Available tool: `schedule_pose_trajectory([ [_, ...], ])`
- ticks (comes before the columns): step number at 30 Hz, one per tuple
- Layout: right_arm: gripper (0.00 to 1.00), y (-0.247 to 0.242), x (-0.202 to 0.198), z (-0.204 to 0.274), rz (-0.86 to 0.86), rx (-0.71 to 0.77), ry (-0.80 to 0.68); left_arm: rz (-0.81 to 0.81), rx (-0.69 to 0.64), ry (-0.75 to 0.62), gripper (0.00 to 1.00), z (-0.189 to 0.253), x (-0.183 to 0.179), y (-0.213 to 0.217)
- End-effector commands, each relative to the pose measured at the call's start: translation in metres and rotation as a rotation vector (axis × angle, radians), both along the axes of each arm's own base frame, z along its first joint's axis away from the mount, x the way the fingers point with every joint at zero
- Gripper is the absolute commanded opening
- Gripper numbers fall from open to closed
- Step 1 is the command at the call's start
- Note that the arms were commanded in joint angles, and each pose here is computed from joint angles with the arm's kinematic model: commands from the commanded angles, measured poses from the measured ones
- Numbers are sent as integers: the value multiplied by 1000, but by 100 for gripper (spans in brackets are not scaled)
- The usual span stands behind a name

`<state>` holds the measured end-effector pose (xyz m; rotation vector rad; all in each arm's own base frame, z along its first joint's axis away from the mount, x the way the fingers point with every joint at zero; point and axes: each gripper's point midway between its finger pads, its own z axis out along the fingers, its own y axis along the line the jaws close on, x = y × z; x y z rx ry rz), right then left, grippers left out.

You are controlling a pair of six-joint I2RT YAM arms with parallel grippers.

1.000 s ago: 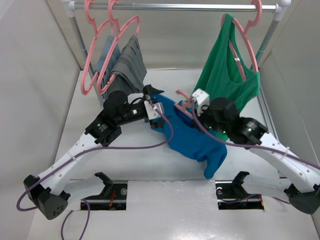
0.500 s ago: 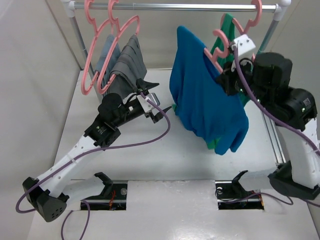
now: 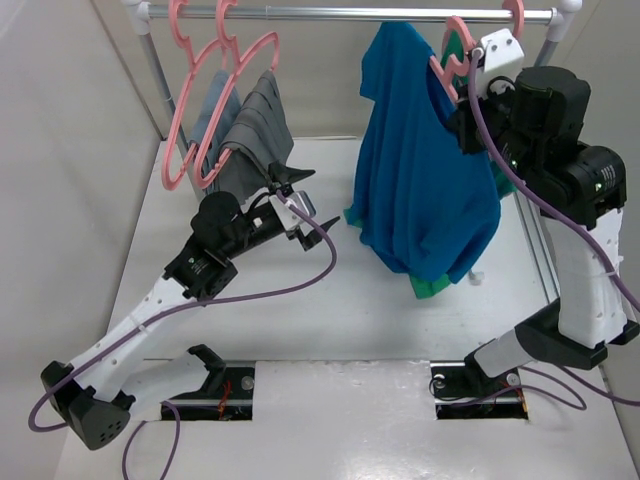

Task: Place the t-shirt on the hanger
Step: Hang the hanger with tshirt onto the clothesline

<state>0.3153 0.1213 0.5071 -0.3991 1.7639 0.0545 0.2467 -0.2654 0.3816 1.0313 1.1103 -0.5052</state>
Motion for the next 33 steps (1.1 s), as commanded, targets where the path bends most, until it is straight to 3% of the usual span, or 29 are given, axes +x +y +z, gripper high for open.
schedule_pose_trajectory([
  [1, 0, -23, 6, 72, -92, 110, -258, -6, -32, -40, 100, 14, -8, 5],
  [9, 0, -34, 46, 59, -193, 136, -262, 12, -33, -39, 100, 9, -10, 11],
  [19, 0, -28, 85, 27, -185, 237, -207, 44, -31, -45, 100, 6, -8, 17],
  [28, 0, -19, 99, 8, -126, 261, -156, 44, -25, -38, 100, 2, -8, 16],
  [33, 0, -19, 97, 32, -120, 296, -218, 44, -25, -38, 100, 2, -8, 16],
])
